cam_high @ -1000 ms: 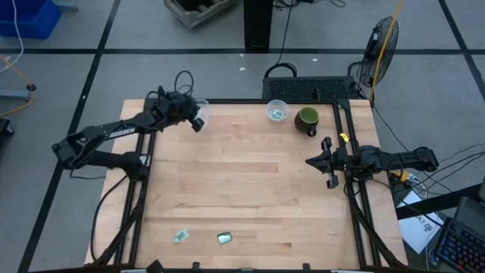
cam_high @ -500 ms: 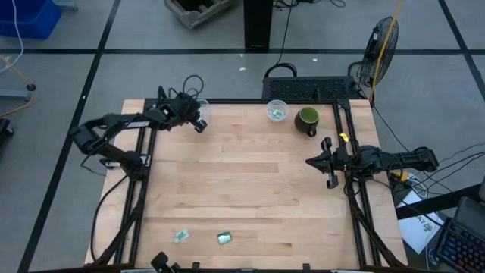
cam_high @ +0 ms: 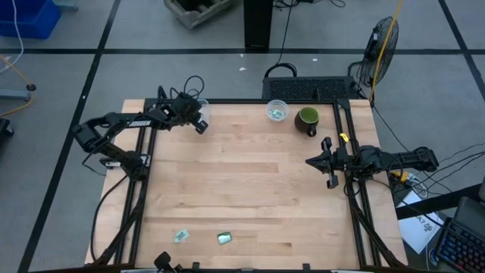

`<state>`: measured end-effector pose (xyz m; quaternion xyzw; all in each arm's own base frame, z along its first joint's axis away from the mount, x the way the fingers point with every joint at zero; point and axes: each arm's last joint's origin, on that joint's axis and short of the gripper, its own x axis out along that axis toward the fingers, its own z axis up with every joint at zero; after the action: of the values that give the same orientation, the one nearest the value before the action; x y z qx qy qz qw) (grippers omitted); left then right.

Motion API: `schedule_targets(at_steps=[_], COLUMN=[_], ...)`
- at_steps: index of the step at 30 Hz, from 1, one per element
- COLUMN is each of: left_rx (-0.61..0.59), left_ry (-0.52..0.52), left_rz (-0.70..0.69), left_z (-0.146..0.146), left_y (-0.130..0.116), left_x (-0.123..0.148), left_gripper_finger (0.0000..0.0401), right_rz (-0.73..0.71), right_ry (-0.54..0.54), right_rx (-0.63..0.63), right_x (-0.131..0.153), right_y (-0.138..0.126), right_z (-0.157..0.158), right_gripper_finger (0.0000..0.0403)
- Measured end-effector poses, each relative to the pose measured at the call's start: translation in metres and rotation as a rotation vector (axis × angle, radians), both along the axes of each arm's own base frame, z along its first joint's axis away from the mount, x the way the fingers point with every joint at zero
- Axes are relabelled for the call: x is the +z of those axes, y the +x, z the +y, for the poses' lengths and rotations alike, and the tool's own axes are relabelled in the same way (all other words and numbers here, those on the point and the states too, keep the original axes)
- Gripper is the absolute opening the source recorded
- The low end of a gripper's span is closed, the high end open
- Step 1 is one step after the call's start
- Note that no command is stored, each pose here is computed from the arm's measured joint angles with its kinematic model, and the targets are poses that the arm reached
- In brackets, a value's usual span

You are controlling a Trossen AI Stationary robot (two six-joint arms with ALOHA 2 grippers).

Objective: Pick and place items into bin
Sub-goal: Put the green stevia packet into the left transparent bin, then put the dark green truvia packet into the left transparent bin

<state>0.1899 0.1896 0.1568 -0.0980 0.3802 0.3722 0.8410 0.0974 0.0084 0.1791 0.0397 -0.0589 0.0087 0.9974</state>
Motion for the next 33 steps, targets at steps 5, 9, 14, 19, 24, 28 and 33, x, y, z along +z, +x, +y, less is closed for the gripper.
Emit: schedule_targets(at_steps=[5,9,14,19,24,28,33], left_rx=[0.020,0.035,0.048,0.053,-0.007,-0.088,-0.180], left_ry=[-0.013,-0.033,-0.054,-0.055,-0.090,-0.120,-0.088], left_rz=[-0.016,-0.035,-0.056,-0.057,-0.100,-0.185,-0.319], left_z=[0.000,0.003,0.005,0.006,0.003,-0.007,-0.027], left_y=[0.000,-0.003,-0.006,-0.006,-0.005,-0.003,-0.005], left_x=[0.000,0.000,0.000,0.000,0.003,0.017,0.052], left_gripper_finger=[0.0010,0.0040,0.0076,0.0091,0.0094,0.0095,0.0095], right_rz=[0.000,0.000,0.000,0.000,0.000,0.000,0.000], right_ry=[0.000,0.000,0.000,0.000,0.000,0.000,0.000], right_rx=[0.000,0.000,0.000,0.000,0.000,0.000,0.000], right_x=[0.000,0.000,0.000,0.000,0.000,0.000,0.000], right_y=[0.000,0.000,0.000,0.000,0.000,0.000,0.000], right_z=[0.000,0.000,0.000,0.000,0.000,0.000,0.000], right_gripper_finger=[0.0004,0.0004,0.0004,0.0004,0.0004,0.0004,0.0004])
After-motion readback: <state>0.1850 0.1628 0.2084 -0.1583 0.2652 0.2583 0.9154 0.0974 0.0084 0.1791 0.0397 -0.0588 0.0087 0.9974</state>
